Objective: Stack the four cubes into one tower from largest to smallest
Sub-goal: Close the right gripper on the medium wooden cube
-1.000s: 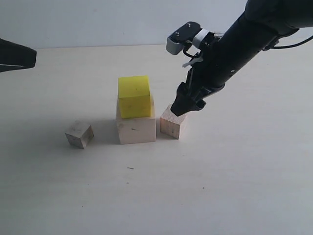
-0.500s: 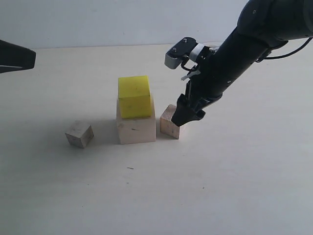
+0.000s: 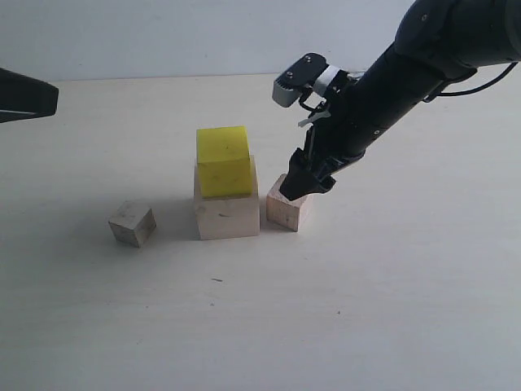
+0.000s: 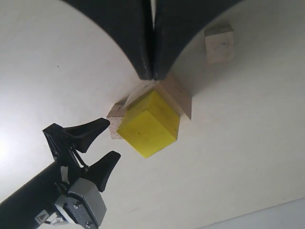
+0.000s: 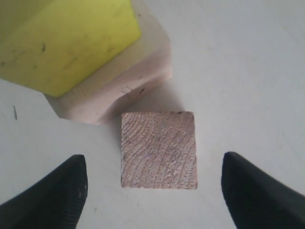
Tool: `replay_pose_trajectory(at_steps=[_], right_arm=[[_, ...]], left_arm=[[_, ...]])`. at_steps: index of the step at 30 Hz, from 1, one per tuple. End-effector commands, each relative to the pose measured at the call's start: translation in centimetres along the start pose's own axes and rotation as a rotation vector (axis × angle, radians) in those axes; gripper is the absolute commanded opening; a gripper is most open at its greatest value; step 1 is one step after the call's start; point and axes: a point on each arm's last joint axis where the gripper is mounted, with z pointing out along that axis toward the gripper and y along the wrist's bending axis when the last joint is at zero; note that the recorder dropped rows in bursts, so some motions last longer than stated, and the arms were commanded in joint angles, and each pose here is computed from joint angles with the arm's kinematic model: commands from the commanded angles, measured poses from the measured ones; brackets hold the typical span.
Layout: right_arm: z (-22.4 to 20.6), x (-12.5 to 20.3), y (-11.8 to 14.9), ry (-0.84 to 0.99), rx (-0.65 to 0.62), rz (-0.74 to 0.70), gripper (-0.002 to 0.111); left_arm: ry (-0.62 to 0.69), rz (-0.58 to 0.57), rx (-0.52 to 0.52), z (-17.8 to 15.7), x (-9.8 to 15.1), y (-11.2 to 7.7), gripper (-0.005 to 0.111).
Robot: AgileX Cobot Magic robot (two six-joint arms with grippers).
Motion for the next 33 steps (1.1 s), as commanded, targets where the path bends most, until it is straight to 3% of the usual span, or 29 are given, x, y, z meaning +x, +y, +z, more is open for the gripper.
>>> replay_pose_trajectory(at_steps=[1,18,23,33], right_arm=[[-0.1,-0.2,-0.1,-0.019,0.015,-0.012,0.073],[-0.1,-0.5,0.0,-0.056,0.001,0.086,0.073],[0.0,-0.4,-0.2,-0.038,0.017,0.056,0.073],[2.5,0.8,-0.7,0.02,-0.018,0.086,0.073]], left_arm=[[0.006,0.005,0.001,0.1,0.1,0.0,0.0],[0.011,0.008,0.002,0.1,0.1,0.0,0.0],[0.011,0.008,0.002,0.1,0.1,0.0,0.0],[0.014,0.008,0.005,0.1,0.1,-0.1,0.0]])
